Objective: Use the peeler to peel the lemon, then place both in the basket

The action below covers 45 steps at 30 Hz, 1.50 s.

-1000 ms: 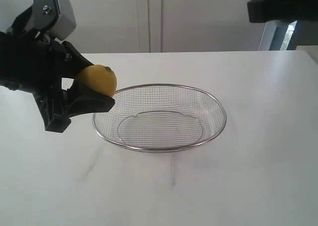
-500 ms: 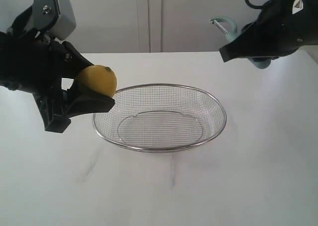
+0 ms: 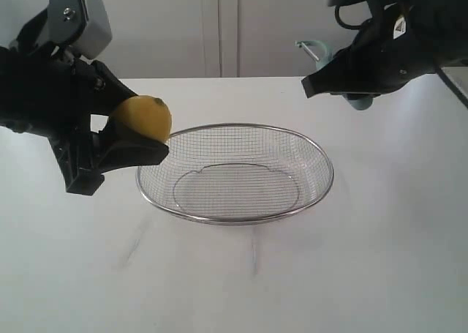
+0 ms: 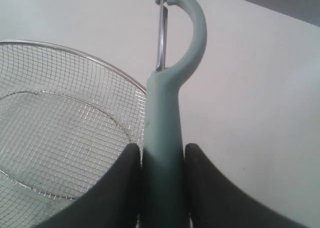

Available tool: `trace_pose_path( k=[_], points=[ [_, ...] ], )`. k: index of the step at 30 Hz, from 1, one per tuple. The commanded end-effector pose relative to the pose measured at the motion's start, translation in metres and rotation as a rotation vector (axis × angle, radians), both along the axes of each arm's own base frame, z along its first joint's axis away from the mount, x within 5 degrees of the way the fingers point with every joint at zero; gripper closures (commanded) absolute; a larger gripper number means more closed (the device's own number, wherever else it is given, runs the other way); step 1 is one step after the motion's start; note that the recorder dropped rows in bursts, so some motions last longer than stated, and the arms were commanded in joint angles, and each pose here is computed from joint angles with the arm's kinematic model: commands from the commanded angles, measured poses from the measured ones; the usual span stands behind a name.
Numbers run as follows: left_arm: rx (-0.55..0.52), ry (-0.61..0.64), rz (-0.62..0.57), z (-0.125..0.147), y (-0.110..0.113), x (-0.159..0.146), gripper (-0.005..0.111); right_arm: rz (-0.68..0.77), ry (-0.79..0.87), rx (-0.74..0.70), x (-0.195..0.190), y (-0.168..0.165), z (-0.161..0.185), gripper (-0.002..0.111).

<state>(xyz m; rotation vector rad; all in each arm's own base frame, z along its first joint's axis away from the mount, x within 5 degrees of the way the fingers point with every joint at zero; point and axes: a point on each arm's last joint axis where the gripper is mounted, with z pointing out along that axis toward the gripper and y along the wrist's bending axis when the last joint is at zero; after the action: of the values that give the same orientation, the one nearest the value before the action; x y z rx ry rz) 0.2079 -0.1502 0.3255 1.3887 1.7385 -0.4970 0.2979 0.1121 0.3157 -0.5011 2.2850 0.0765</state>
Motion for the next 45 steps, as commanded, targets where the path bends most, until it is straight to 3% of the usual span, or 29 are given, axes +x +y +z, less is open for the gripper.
trace_pose_path(
  k=[1,15,20,45],
  points=[
    [-0.020,0.026,-0.013,0.002,0.000,-0.005,0.107,-0.017,-0.016,0.033,0.008,0.002,-0.003,0.108],
    [-0.018,0.034,-0.022,0.002,0.000,-0.006,0.107,-0.025,0.038,0.045,0.018,0.007,-0.021,0.108],
    [-0.018,0.034,-0.022,0.002,0.000,-0.006,0.107,-0.046,0.074,0.113,0.016,0.010,-0.022,0.108],
    [-0.018,0.034,-0.022,0.002,0.000,-0.006,0.107,-0.062,0.135,0.145,0.013,0.012,-0.025,0.108]
  ],
)
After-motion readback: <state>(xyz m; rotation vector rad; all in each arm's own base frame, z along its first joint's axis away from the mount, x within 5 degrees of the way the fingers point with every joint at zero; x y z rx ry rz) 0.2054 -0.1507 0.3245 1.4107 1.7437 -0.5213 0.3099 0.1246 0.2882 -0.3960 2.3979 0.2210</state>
